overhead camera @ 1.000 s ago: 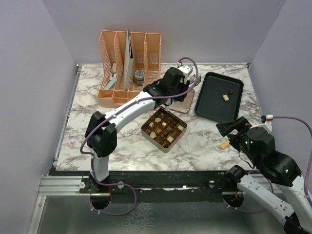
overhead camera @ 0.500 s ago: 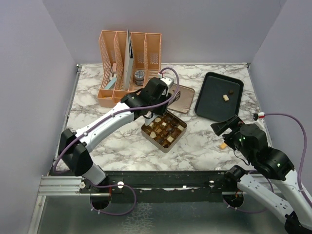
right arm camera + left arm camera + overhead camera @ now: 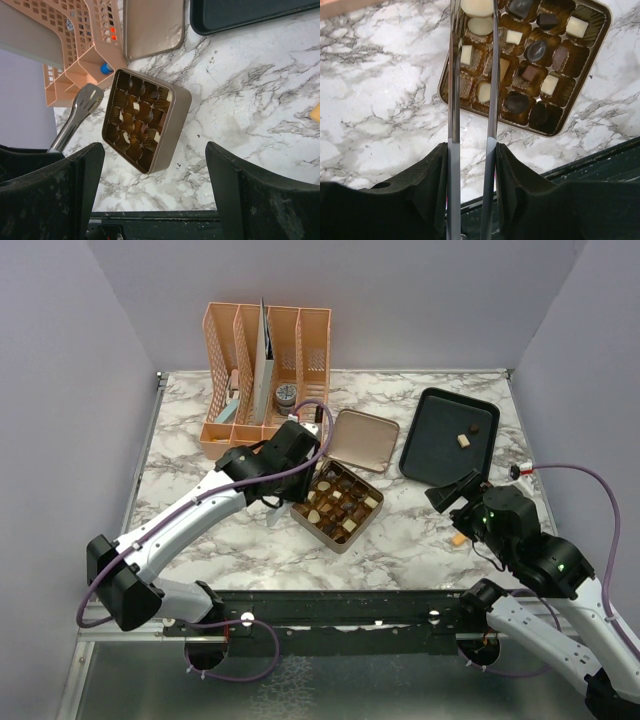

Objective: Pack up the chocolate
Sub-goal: Place the fake chocolate in the packing box.

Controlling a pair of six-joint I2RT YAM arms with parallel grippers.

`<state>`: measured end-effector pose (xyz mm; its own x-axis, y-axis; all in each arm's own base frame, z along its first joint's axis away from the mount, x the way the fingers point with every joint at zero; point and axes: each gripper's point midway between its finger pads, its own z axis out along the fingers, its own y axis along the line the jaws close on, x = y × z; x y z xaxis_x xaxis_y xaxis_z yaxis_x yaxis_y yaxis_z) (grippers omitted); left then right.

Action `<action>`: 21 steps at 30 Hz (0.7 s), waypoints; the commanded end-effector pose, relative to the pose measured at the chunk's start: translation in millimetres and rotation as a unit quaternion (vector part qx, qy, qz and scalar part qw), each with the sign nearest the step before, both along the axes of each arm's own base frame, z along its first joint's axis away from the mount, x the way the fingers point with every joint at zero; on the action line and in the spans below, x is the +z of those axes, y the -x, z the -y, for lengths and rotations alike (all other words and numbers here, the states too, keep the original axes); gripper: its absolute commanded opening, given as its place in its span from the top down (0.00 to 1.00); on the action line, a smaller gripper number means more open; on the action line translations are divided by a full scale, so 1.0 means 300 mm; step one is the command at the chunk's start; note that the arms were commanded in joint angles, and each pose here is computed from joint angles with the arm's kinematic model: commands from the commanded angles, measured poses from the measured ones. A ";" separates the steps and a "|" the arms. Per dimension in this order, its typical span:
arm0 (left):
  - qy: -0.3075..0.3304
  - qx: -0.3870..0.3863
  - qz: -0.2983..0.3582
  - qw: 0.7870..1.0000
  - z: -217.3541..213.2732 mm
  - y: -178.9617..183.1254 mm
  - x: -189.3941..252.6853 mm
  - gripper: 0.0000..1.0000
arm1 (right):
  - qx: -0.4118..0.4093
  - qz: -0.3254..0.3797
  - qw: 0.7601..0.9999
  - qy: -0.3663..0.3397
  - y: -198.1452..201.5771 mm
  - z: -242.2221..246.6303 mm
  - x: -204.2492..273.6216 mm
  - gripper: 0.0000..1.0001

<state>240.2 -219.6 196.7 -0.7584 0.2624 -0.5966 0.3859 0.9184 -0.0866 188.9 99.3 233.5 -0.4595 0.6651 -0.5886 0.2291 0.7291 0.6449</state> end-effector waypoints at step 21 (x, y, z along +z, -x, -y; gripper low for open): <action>-0.026 0.076 -0.080 0.994 -0.181 0.197 -0.046 0.64 | 0.011 0.007 1.000 0.002 -0.011 -0.015 -0.003 0.13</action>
